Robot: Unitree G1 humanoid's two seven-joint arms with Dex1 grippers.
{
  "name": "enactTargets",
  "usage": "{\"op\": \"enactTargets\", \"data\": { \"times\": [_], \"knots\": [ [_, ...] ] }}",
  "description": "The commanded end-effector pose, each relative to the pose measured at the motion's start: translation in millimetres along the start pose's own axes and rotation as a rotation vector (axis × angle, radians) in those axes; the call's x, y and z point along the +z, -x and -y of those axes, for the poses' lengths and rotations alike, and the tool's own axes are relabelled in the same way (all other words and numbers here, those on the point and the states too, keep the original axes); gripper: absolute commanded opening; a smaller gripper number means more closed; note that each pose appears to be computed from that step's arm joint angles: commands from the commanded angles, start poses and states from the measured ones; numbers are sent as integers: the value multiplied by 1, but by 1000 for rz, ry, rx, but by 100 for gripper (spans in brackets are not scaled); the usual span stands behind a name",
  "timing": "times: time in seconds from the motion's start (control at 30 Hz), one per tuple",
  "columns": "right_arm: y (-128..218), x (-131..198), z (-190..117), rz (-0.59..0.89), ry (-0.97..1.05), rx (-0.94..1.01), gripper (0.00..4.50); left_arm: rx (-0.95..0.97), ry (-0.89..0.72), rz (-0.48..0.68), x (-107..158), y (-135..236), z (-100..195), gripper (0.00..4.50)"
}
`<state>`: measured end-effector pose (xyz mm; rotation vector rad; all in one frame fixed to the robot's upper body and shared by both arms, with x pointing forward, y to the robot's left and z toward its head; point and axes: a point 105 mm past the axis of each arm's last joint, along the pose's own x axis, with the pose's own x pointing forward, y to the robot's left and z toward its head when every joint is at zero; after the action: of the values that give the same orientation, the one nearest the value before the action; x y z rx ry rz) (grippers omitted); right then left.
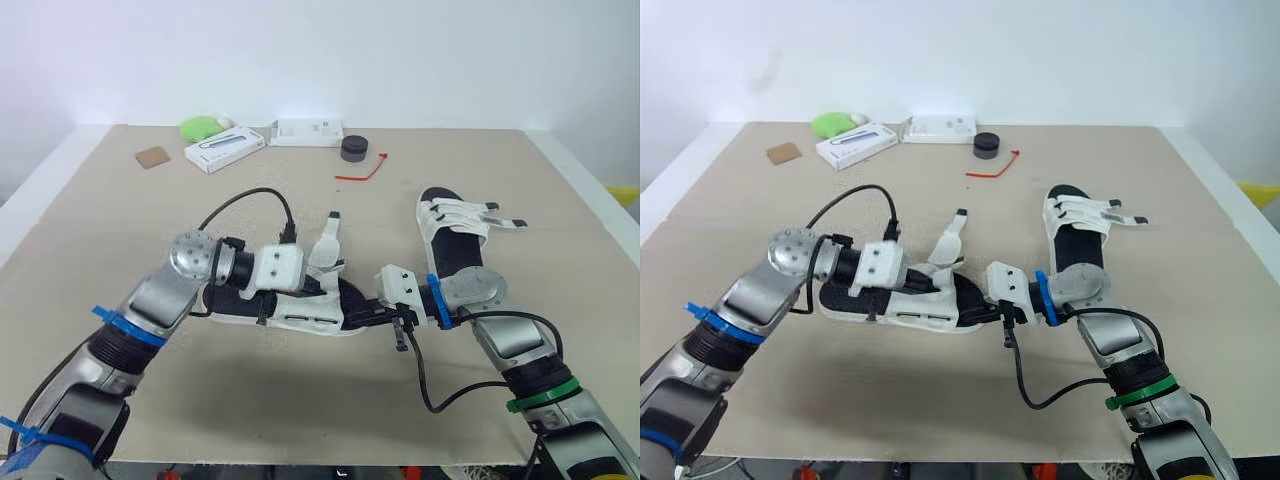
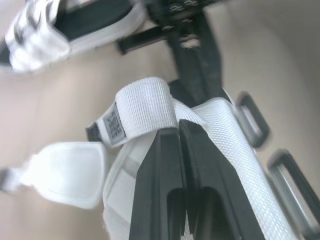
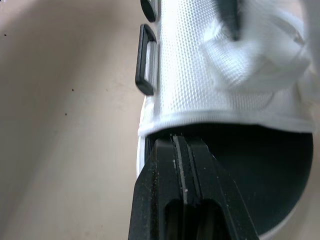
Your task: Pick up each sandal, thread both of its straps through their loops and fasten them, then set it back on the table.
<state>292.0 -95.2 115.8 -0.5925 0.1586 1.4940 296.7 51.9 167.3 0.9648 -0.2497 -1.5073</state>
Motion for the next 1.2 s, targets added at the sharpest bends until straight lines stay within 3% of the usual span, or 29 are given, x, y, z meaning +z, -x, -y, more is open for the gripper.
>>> {"op": "enactTargets", "data": {
  "times": [0.03,0.17,0.27,0.4,0.7,0.83,0.97,1.2],
  "knots": [
    [0,10,2,13,42,4,0,42,-324,-42,2,12,-6,9],
    [-2,11,3,17,45,11,0,3,-809,-116,-2,17,-2,9],
    [-3,11,3,17,48,14,0,36,-1129,-45,15,22,-1,9],
    [-2,11,4,17,48,16,0,97,-1271,3,21,25,-4,9],
    [-2,11,5,15,52,18,0,200,-1531,-8,31,37,-9,9],
    [-2,10,5,15,53,19,0,219,-1514,27,26,39,-9,9],
    [-1,9,5,13,53,22,0,250,-1259,124,23,42,-1,9],
    [-1,8,5,10,54,26,0,178,-887,174,22,41,16,9]
  ]
}}
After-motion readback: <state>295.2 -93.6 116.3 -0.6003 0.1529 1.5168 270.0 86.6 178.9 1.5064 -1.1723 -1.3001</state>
